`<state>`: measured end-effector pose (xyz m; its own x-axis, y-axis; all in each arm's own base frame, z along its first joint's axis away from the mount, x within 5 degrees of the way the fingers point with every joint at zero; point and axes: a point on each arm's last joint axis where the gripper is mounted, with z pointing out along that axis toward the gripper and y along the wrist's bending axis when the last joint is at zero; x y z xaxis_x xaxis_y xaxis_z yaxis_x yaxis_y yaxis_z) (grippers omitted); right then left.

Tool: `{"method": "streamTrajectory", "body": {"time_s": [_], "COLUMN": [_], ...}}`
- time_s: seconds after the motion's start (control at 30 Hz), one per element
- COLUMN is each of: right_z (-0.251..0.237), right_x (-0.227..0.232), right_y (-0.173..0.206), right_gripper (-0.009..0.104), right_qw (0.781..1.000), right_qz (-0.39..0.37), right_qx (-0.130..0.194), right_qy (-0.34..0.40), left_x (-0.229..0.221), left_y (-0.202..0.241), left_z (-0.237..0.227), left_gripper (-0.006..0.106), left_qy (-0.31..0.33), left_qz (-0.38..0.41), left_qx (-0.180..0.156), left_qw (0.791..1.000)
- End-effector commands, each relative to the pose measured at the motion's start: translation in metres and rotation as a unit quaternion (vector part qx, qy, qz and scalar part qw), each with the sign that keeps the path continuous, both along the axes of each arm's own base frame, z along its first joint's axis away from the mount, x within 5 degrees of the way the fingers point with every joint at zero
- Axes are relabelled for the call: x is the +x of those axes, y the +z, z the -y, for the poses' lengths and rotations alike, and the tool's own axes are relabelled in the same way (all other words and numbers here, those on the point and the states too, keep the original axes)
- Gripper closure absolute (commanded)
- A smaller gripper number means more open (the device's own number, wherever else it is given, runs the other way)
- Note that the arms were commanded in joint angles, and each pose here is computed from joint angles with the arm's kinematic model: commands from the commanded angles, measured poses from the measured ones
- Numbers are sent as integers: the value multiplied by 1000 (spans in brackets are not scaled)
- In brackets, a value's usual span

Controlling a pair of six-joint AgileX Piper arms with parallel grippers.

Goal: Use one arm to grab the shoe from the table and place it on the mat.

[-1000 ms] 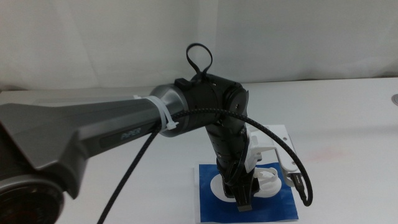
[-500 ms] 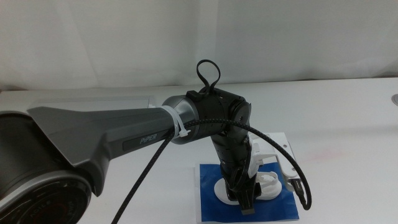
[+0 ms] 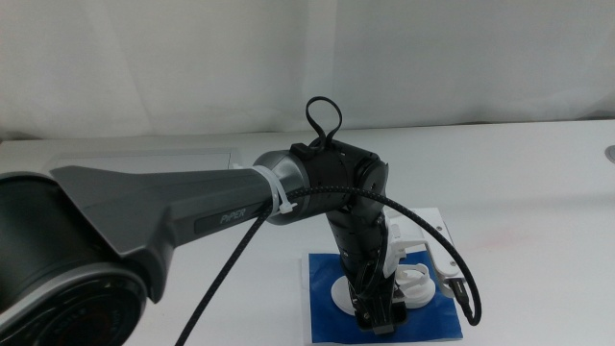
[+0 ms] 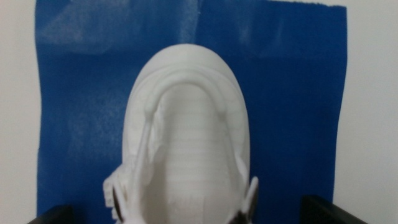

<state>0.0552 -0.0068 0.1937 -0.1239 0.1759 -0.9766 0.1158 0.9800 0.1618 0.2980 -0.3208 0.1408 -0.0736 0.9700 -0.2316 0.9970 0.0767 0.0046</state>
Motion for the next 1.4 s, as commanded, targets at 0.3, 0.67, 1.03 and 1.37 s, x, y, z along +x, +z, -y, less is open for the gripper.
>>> {"method": "streamTrajectory", "body": {"time_s": [0.3, 0.67, 1.03, 1.37], "right_z": [0, 0, 0, 0], "right_x": [-1, -1, -1, -1], "right_y": [-12, -12, -12, -12], "right_gripper": [-8, -8, -8, -8], "right_qw": [1000, 1000, 1000, 1000], "right_qz": [-3, -3, -3, -3], "right_qx": [-2, -2, -2, -2], "right_qy": [-4, -4, -4, -4], "left_x": [23, 93, 79, 5], "left_y": [108, 164, 198, 227], "left_z": [-44, -224, -307, -311], "left_gripper": [9, 9, 9, 82], "left_qy": [117, 481, 607, 607], "left_qz": [106, 127, 135, 219], "left_qx": [-90, -137, -147, -220], "left_qw": [983, 857, 770, 731]}}
